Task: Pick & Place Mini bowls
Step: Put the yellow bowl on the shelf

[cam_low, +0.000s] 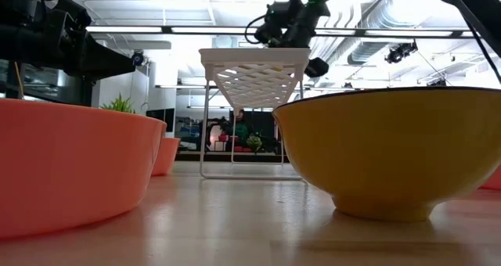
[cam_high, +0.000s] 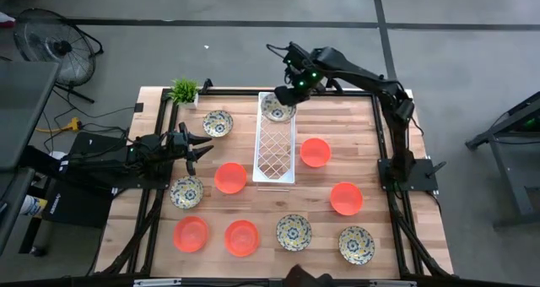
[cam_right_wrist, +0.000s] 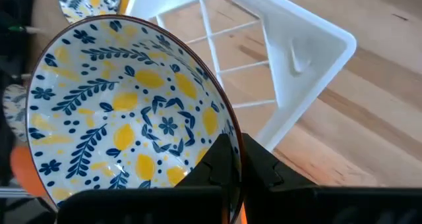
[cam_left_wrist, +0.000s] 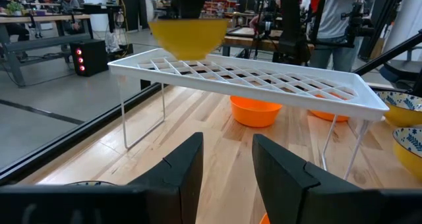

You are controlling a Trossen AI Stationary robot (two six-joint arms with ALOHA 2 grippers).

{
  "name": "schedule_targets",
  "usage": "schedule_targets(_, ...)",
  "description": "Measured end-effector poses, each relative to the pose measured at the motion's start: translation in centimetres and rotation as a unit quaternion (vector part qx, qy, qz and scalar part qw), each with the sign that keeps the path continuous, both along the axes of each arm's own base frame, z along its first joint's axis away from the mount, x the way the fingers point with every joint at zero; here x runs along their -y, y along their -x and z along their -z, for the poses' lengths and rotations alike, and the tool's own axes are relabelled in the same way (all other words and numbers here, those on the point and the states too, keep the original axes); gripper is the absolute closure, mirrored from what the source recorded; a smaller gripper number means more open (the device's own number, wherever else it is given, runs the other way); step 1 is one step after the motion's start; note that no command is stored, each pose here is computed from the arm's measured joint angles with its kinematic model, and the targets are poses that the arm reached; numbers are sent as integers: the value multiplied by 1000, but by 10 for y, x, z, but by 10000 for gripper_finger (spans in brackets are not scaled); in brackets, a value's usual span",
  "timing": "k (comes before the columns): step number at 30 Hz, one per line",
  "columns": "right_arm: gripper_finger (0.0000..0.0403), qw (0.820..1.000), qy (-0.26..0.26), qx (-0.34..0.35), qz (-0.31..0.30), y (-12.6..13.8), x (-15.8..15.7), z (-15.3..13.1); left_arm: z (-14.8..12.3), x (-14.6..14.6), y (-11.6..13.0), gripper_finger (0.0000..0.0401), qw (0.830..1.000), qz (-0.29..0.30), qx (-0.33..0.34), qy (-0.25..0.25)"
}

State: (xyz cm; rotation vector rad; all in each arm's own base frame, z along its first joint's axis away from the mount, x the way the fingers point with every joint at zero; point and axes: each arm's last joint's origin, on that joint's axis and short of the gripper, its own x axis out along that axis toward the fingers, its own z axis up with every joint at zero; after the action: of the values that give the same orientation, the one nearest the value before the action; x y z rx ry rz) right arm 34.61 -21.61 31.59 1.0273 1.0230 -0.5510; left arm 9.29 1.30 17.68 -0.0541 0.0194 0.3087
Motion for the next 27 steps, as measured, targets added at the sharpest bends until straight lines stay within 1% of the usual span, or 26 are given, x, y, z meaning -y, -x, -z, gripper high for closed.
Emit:
schedule_targets(18,395,1000,4,-8,3,1,0,0,0,0,0,272,1000,0,0,0)
schedule_targets(27,393,1000,20,-8,-6,-2,-3,0,0,0,0,272,1000,0,0,0)
